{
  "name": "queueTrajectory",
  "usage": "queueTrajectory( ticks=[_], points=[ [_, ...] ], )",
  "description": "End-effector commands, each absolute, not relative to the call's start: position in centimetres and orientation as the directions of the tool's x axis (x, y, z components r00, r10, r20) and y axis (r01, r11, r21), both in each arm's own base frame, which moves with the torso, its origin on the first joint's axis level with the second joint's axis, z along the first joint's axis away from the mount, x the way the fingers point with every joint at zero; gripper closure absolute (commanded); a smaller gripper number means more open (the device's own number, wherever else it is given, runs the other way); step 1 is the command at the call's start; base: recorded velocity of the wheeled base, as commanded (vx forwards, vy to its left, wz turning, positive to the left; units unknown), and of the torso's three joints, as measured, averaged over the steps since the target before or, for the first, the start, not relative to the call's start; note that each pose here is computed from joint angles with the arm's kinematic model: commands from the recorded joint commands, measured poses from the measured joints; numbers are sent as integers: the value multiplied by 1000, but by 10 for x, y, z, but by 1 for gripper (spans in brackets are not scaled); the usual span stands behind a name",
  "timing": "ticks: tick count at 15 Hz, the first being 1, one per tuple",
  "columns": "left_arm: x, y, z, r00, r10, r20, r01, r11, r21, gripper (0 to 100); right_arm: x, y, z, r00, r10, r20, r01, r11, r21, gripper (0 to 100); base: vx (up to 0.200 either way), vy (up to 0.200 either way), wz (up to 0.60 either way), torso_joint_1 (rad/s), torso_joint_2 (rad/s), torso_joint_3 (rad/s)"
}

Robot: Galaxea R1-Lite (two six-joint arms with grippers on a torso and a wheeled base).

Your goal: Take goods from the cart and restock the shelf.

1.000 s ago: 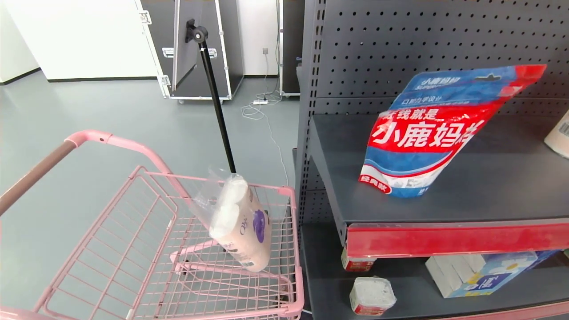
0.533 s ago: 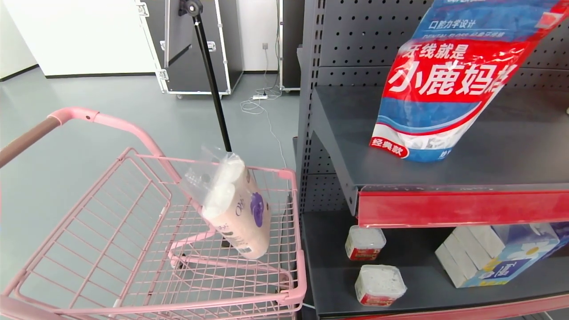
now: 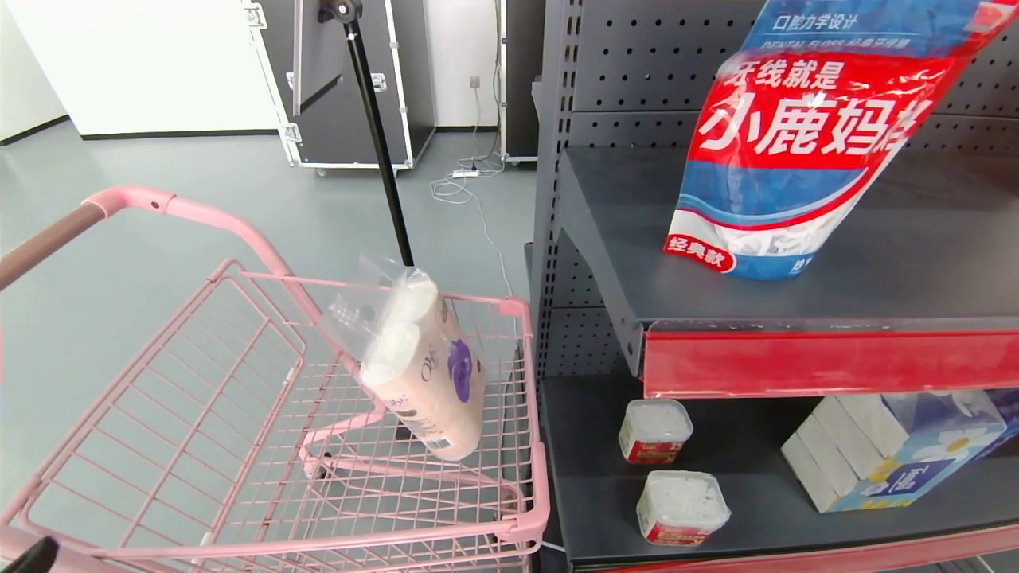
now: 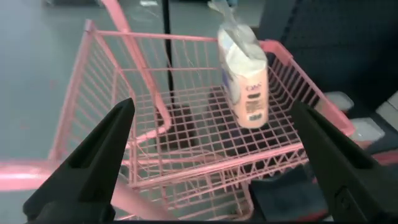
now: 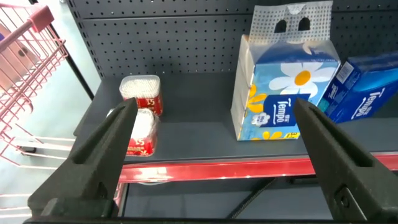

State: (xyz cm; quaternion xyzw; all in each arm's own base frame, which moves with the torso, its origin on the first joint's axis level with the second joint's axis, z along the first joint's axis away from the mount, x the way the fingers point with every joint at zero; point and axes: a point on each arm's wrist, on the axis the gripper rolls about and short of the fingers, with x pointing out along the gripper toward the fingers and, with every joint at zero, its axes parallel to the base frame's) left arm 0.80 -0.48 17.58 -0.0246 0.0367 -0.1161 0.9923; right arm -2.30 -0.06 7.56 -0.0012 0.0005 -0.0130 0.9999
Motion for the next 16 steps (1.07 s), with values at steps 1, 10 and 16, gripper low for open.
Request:
queueTrajectory(
  ticks=[1, 10, 16],
  points=[
    [94, -20, 193, 842, -434, -321, 402, 901, -163, 0, -23, -1, 76, 1000, -25, -2, 25, 1000, -2, 0, 0, 0, 0, 0, 0, 0],
    [203, -98, 152, 729, -535, -427, 518, 839, -165, 0, -23, -1, 76, 1000, -25, -2, 25, 1000, 0, 0, 0, 0, 0, 0, 0, 0],
    [216, -109, 146, 723, -520, -455, 491, 850, -190, 0, -23, -1, 76, 1000, -23, -2, 23, 1000, 0, 0, 0, 0, 0, 0, 0, 0]
  ],
)
